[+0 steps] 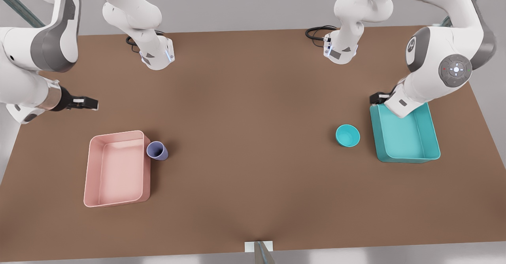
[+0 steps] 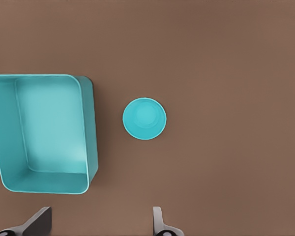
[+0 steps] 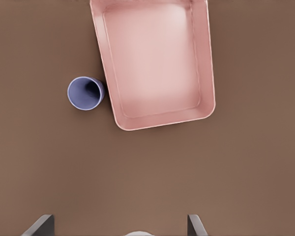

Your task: Put the bowls and cups in different boxes

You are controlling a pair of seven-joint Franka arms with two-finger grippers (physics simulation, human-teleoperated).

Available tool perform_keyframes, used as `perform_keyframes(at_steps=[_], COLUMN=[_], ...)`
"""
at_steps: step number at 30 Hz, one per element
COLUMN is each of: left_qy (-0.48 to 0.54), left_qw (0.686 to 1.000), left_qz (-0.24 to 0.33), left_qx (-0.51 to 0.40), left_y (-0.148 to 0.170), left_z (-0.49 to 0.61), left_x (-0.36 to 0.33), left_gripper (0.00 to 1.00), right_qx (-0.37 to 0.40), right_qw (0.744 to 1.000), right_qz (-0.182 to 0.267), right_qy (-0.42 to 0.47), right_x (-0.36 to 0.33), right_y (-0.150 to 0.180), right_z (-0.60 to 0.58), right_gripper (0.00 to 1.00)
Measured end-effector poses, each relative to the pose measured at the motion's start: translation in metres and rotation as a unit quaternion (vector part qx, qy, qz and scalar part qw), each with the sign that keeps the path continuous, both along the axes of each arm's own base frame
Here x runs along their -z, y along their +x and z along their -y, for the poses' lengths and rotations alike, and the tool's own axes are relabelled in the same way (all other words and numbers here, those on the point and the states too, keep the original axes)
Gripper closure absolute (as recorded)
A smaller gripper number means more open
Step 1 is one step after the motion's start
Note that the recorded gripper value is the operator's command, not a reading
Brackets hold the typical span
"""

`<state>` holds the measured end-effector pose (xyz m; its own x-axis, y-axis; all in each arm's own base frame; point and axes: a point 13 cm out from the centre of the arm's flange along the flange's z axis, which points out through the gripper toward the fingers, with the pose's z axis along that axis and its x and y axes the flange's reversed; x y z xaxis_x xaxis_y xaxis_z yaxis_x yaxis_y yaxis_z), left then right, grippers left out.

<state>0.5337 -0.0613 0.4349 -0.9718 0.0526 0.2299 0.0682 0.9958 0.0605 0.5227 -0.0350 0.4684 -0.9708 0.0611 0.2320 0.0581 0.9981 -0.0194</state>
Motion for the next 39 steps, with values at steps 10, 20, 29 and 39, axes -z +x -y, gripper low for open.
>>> perform_keyframes(at_steps=[10, 20, 29, 39], left_qy=[0.040, 0.045, 0.044, 0.050], left_qw=[0.996, 0.989, 0.989, 0.989], left_qz=[-0.056, 0.013, 0.028, 0.115], left_qx=[0.060, 0.141, 0.142, 0.073], left_y=[0.017, -0.013, -0.023, 0.063], left_z=[0.034, 0.046, 0.050, 0.025], left_x=[0.245, 0.355, 0.384, 0.249], left_gripper=[0.00, 0.00, 0.79, 0.79], right_qx=[-0.111, -0.063, -0.031, -0.013], right_qw=[0.993, 0.997, 0.996, 0.996], right_qz=[-0.040, 0.049, 0.083, 0.084], right_qy=[-0.003, -0.009, -0.003, -0.003], right_x=[0.146, 0.299, 0.336, 0.360], right_y=[0.020, 0.013, 0.039, 0.046], right_z=[-0.148, -0.141, -0.146, -0.152], right_gripper=[0.00, 0.00, 0.00, 0.00])
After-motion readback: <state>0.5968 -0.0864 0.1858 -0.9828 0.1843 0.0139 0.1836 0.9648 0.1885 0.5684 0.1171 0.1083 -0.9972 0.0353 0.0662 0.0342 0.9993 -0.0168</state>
